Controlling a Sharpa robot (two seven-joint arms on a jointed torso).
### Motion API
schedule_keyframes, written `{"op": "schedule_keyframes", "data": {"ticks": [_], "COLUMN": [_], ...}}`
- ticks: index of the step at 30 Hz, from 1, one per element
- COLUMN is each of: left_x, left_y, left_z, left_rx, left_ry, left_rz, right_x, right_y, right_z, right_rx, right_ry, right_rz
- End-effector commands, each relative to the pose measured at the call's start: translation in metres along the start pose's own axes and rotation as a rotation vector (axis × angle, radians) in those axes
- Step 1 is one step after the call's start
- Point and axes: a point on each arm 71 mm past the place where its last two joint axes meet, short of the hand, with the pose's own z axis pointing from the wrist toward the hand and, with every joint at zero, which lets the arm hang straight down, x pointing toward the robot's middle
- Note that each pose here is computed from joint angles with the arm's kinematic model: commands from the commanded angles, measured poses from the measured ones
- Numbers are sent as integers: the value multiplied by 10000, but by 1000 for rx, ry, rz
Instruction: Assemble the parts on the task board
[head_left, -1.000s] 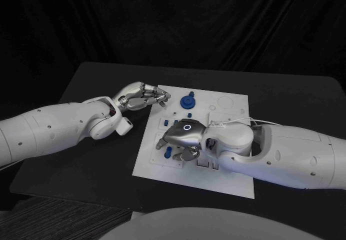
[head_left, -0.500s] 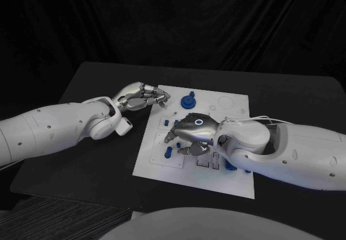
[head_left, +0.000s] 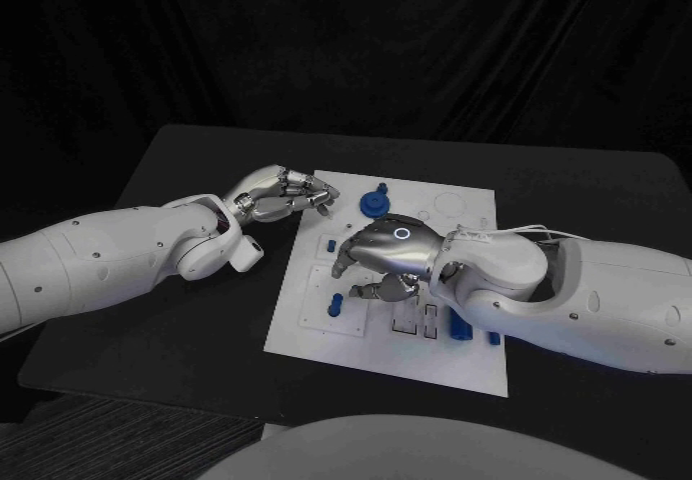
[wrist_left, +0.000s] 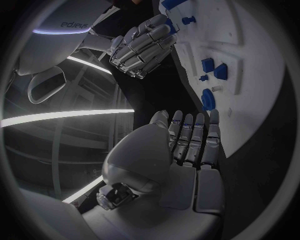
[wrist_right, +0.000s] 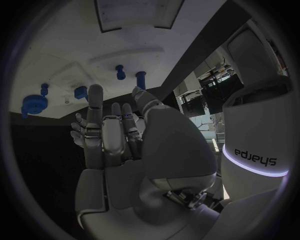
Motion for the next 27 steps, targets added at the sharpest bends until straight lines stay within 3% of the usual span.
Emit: {"op": "schedule_keyframes", "data": {"ticks": [1,17,27], "left_x": [16,30,29], "left_y": [-6,-7,-4], "left_z": [1,8,9], "left_rx": [9,9,9], "left_ry": [9,15,16], "left_rz": [-14,-18,-19], "right_x": [30,174,197], "right_y": [-12,11,50], "right_z": [12,83,97], "right_rx": [10,18,-2], "right_ry": [42,106,106], "right_rz": [-8,7,13]}}
